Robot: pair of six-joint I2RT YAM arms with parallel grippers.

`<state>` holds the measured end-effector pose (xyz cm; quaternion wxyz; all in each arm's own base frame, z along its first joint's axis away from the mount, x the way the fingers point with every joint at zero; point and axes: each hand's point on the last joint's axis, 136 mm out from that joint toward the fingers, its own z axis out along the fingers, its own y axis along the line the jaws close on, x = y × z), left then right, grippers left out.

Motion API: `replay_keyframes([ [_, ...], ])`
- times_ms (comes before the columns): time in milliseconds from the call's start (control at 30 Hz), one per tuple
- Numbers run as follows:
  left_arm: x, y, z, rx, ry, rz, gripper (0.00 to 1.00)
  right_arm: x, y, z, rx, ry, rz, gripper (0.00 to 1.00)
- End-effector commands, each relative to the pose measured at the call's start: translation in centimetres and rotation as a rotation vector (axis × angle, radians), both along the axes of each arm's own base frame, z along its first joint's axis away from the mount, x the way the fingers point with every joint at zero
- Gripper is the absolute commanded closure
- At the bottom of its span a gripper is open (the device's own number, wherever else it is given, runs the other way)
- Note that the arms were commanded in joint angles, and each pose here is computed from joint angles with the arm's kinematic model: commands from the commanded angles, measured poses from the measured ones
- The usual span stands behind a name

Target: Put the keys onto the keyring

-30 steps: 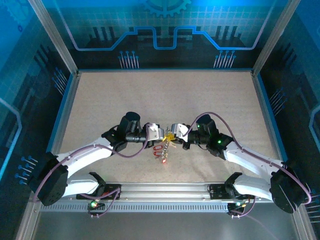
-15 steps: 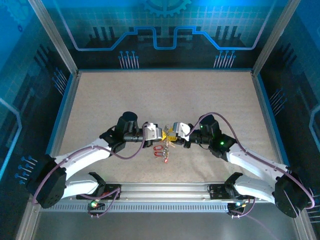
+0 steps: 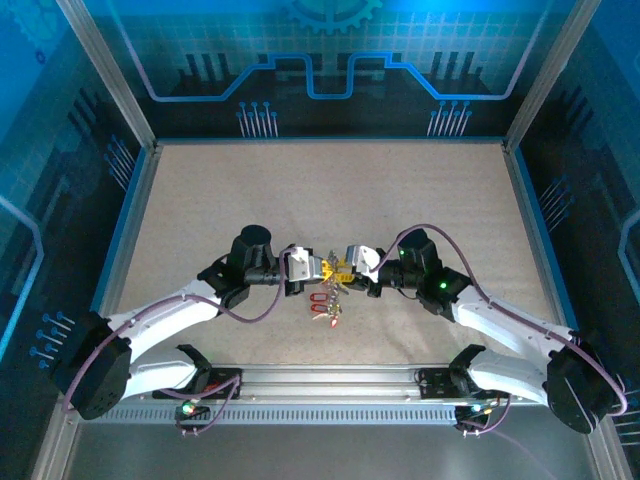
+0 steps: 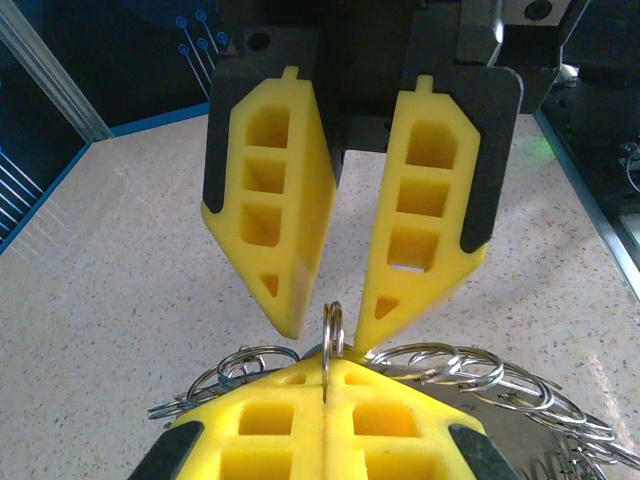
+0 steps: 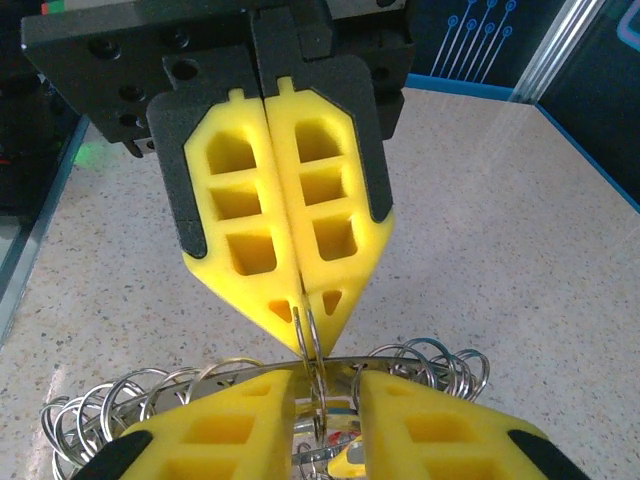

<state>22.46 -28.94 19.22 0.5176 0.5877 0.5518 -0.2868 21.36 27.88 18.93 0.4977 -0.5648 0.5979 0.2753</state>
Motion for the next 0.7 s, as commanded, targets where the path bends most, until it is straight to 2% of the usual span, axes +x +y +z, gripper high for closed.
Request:
replay_keyframes([
  [0,-0.8,-0.3,2.3,-0.076,-0.044,-0.053,1.0,-0.3,0.3,-0.1,0.012,0.02,0.03,0.77],
  [300,-0.9,-0.4,2.5,-0.096,-0.044,-0.059,1.0,0.0,0.8,0.4,0.042,0.025,0.037,0.81],
  [567,-0.3,-0.3,2.4,-0.087,-0.038,-0.025,1.0,-0.2,0.9,0.7,0.037,0.022,0.047,1.0],
  [600,0.1,-0.1,2.1,-0.075,-0.036,-0.001,0.86,-0.2,0.8,0.8,0.034,0.02,0.044,1.0],
  [633,0.5,0.0,1.9,-0.061,-0.037,0.019,0.78,-0.2,0.7,0.8,0.032,0.017,0.04,1.0],
  [667,0.6,0.1,1.5,-0.042,-0.036,0.027,0.75,-0.2,0.6,0.8,0.027,0.013,0.037,1.0],
])
